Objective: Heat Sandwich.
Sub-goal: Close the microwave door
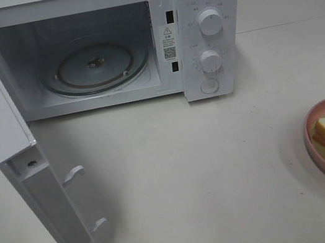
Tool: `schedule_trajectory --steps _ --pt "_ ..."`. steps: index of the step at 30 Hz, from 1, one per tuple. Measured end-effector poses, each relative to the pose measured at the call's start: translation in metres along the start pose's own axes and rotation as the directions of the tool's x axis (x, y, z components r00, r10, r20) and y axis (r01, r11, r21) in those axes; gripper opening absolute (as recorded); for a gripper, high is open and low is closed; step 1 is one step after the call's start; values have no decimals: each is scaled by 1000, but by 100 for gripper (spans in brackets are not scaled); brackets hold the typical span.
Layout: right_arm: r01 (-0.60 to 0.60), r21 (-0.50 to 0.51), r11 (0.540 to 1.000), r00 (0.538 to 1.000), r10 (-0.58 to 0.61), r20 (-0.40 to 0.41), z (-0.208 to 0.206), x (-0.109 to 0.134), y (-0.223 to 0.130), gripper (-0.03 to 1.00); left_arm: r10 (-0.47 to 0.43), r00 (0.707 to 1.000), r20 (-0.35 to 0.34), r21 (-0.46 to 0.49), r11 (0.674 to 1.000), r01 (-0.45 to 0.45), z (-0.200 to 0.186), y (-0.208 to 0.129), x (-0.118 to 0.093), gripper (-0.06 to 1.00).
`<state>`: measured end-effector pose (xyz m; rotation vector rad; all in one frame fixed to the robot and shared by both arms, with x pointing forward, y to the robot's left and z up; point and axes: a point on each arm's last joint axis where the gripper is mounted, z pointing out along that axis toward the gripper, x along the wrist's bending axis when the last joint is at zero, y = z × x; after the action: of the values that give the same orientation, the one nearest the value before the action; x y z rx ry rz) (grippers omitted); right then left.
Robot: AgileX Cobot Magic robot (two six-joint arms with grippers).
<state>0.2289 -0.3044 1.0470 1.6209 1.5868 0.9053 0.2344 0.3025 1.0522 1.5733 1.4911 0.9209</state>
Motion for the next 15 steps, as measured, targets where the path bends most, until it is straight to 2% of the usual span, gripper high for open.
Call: schedule_trajectory --steps 15 --pt "0 -2 1000 1000 0 0 0 0 0 76 0 1000 0 0 1000 0 0 0 0 99"
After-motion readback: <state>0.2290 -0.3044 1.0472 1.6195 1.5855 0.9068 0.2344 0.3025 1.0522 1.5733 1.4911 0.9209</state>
